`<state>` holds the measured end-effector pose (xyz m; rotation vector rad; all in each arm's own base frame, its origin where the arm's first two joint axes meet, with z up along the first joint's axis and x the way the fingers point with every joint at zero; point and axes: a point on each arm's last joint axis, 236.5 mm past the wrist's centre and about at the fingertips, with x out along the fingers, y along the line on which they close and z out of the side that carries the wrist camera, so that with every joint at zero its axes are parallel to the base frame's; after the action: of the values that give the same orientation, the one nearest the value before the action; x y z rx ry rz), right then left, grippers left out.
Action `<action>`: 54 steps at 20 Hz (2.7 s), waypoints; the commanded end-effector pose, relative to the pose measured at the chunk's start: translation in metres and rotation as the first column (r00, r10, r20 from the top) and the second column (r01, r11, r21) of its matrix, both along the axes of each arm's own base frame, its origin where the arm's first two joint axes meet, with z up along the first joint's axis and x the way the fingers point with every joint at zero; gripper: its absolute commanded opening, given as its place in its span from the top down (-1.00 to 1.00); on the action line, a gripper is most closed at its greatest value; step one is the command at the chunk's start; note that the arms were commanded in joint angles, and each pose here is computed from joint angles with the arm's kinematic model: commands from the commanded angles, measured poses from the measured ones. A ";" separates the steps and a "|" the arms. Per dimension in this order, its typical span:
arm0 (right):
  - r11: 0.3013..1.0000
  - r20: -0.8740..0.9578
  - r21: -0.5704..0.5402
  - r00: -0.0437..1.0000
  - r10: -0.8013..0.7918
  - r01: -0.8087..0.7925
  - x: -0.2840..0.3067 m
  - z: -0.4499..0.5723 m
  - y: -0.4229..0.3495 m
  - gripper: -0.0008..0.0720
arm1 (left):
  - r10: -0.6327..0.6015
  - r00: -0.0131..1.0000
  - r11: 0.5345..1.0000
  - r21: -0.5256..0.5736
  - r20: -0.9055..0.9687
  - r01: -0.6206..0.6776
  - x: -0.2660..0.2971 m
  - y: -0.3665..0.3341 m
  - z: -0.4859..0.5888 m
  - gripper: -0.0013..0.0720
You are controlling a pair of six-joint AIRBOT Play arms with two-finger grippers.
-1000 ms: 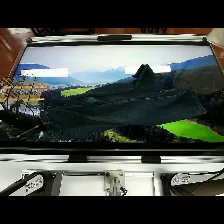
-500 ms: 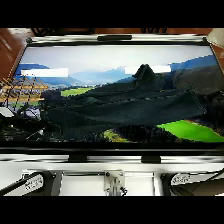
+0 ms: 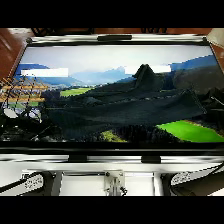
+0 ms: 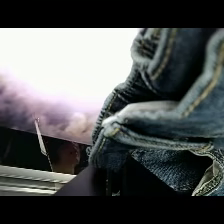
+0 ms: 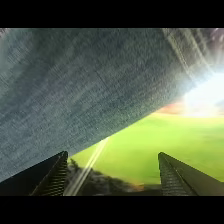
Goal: Fold the shirts.
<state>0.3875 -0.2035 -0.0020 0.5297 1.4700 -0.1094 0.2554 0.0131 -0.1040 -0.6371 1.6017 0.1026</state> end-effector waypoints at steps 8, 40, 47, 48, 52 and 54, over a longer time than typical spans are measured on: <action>0.973 -0.051 -0.037 0.972 -0.230 0.228 -0.023 -0.057 -0.056 -0.91 | -0.048 0.998 0.999 0.019 0.028 0.047 -0.007 0.000 0.022 0.83; 0.917 -0.069 -0.292 0.950 -0.305 0.273 -0.103 0.093 -0.066 0.72 | -0.264 0.963 0.962 0.062 -0.053 0.267 -0.044 0.016 0.140 0.83; 0.902 0.234 -0.282 0.935 -0.266 0.328 -0.033 0.103 -0.084 0.72 | -0.177 0.983 0.977 0.134 0.056 0.168 -0.007 0.027 0.119 0.83; 0.905 0.319 -0.248 0.911 -0.262 0.346 -0.013 0.112 -0.082 0.72 | -0.162 0.982 0.978 0.151 0.094 0.146 0.004 0.030 0.127 0.83; 0.898 0.456 -0.233 0.858 -0.238 0.373 0.012 0.150 -0.085 0.72 | -0.171 0.960 0.968 0.217 0.220 0.122 0.035 0.042 0.178 0.83; 0.893 0.290 -0.313 0.928 -0.236 0.325 -0.026 0.127 -0.090 0.72 | -0.154 0.973 0.974 0.191 0.174 0.120 0.022 0.037 0.175 0.83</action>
<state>0.3805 -0.2873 0.1297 0.4844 1.0139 -0.4763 0.2779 0.0492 0.0595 -0.3706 1.4372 0.0637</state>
